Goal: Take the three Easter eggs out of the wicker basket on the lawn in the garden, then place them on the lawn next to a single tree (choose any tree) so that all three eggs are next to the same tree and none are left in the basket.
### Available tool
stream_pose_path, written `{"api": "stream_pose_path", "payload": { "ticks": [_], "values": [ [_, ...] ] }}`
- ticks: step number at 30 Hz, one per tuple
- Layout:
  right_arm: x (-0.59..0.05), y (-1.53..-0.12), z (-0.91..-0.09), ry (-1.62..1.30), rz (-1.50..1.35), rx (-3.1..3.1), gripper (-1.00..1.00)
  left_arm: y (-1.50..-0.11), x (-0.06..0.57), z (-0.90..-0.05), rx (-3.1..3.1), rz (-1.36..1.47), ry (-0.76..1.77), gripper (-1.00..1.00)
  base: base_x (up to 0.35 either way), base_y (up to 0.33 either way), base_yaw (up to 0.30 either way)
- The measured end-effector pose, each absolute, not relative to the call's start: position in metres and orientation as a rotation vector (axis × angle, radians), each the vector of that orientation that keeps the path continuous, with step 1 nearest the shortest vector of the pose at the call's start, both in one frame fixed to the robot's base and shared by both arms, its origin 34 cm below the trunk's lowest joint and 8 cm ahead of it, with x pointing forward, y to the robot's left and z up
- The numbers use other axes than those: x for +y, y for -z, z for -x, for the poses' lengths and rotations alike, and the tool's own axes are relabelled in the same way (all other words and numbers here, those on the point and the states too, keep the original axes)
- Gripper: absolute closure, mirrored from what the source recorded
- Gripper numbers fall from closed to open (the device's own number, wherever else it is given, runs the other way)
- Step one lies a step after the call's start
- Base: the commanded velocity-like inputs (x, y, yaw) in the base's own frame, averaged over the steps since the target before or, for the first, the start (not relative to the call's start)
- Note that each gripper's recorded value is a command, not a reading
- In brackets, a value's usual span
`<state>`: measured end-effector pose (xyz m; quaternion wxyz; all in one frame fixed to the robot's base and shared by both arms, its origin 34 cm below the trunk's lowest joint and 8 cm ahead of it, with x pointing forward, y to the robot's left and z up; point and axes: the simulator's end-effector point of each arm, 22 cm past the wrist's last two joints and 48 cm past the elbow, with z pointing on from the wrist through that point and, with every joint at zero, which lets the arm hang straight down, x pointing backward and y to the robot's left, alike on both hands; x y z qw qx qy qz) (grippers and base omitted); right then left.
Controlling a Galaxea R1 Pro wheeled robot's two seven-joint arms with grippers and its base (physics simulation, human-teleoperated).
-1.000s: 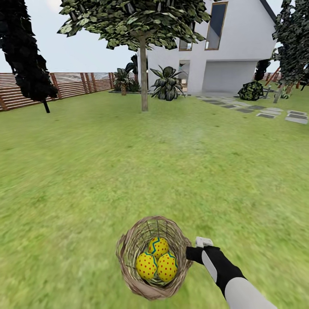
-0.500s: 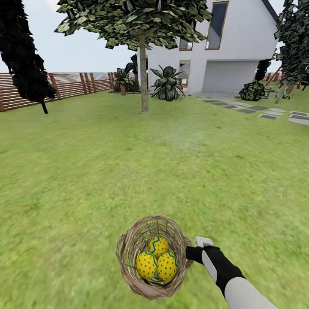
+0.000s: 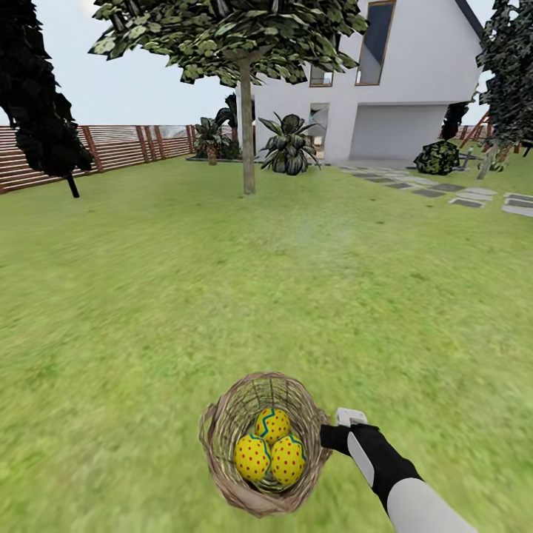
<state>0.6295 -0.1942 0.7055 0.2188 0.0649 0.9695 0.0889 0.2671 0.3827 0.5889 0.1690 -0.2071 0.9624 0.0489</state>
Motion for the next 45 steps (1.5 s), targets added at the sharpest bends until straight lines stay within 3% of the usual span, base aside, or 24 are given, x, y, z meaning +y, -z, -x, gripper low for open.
{"api": "stream_pose_path", "payload": {
  "ticks": [45],
  "values": [
    [-0.1874,-0.7058,-0.6292,-0.257,-0.176,2.682,1.00,-0.5894,0.3831,-0.2683,2.730,0.584,-0.140,-1.00,0.339,0.000,0.000]
  ]
}}
